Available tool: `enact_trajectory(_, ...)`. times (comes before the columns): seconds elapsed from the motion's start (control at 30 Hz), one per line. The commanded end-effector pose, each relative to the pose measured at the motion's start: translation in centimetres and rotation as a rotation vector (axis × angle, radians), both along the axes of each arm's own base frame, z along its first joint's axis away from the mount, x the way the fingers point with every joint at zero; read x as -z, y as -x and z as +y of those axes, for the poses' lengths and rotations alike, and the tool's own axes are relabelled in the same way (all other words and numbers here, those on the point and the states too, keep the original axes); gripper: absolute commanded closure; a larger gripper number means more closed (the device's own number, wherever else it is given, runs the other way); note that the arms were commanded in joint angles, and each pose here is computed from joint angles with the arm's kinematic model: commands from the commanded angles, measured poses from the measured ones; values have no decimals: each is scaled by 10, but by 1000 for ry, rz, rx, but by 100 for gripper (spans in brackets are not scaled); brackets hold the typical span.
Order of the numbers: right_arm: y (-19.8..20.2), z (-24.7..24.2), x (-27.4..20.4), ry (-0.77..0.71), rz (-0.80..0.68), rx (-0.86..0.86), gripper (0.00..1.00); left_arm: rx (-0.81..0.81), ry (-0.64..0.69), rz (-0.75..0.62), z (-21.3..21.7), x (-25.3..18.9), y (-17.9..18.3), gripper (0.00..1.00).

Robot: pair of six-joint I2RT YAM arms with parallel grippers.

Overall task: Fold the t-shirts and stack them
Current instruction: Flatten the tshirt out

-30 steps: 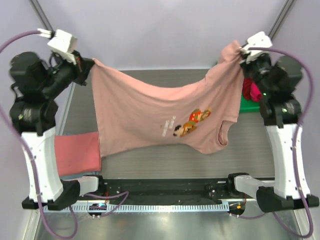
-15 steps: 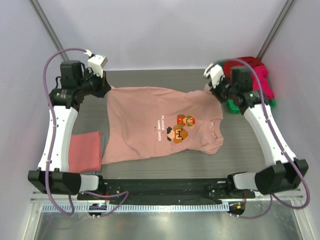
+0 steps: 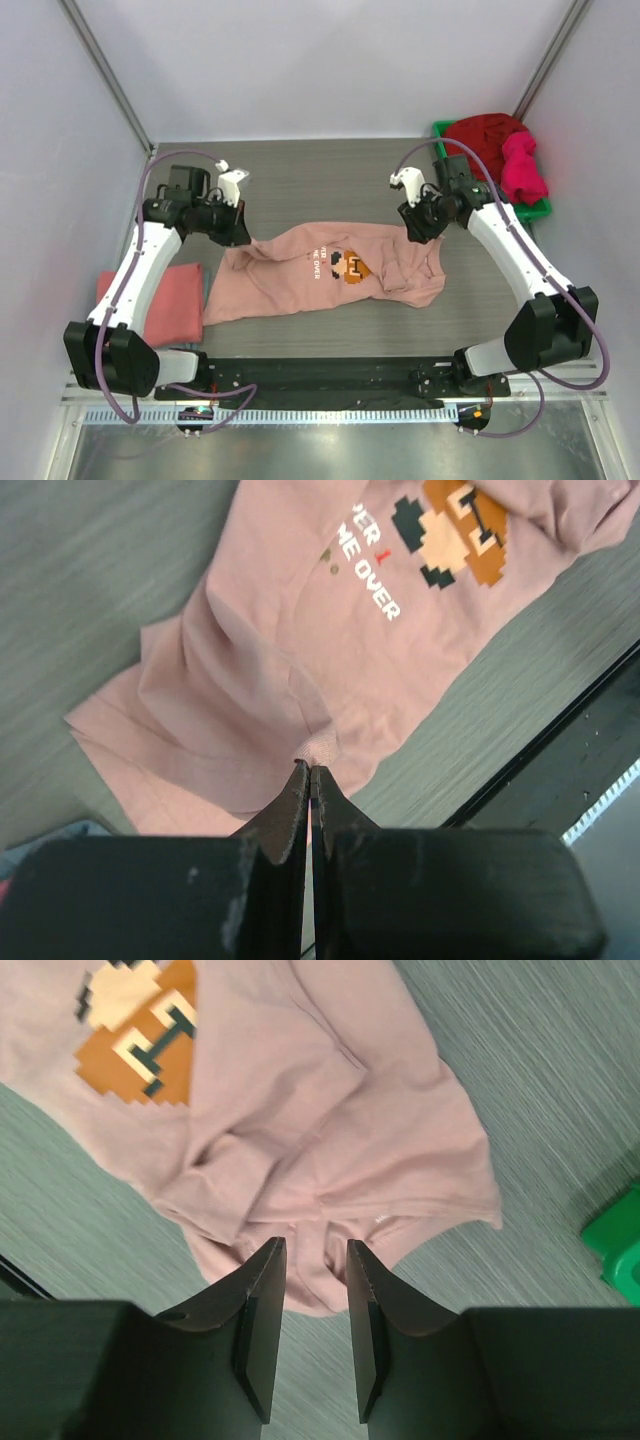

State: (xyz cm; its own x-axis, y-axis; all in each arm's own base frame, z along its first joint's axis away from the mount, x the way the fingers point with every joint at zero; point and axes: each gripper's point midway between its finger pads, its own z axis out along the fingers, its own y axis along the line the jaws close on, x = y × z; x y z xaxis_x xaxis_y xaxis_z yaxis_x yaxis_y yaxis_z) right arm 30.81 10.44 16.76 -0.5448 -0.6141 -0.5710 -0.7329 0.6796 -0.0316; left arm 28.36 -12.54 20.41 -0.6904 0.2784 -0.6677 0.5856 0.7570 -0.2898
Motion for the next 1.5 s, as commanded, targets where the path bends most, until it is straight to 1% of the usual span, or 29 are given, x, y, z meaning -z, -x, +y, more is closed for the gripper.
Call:
enact_trajectory(0.0,1,-8,0,-20,8,-67,64,16,-7,20,1,8,2,100)
enact_trajectory(0.07,12,-13,13,-3,44,-130,61,5,-31,28,4,13,0,100)
enact_trajectory(0.1,19,-15,23,16,59,-188,59,1,-40,38,6,18,-1,100)
enact_trajectory(0.17,34,-13,41,4,165,-240,57,-13,-64,53,10,25,-3,100)
enact_trajectory(0.2,36,-6,43,-34,189,-274,56,-17,-74,69,11,30,-4,100)
enact_trajectory(0.23,42,-3,51,-53,248,-286,56,-25,-85,74,13,31,-5,100)
enact_trajectory(0.3,49,6,52,-107,297,-332,55,-30,-105,85,17,34,-8,100)
enact_trajectory(0.33,51,6,55,-110,311,-366,55,-31,-115,97,18,38,-10,100)
enact_trajectory(0.4,65,4,65,-117,399,-385,55,-41,-142,101,24,40,-15,100)
enact_trajectory(0.43,69,2,70,-109,413,-413,55,-45,-150,113,26,44,-17,100)
enact_trajectory(0.5,78,-1,78,-111,462,-421,54,-55,-158,99,29,41,-25,100)
enact_trajectory(0.83,73,4,93,-172,528,-409,50,-59,-201,110,34,51,-39,100)
enact_trajectory(0.97,70,6,99,-180,548,-409,50,-59,-206,113,35,53,-40,100)
enact_trajectory(1.13,61,9,101,-195,539,-417,50,-61,-218,118,37,57,-39,100)
enact_trajectory(1.27,58,11,105,-203,550,-421,52,-64,-225,115,39,57,-38,100)
enact_trajectory(1.3,58,11,107,-205,560,-420,55,-65,-232,113,40,57,-37,100)
enact_trajectory(1.37,59,12,107,-210,571,-431,58,-66,-235,116,41,58,-37,100)
enact_trajectory(1.4,60,13,108,-210,576,-434,61,-67,-240,113,42,58,-37,100)
enact_trajectory(1.47,64,13,109,-202,589,-452,64,-67,-242,115,42,59,-37,100)
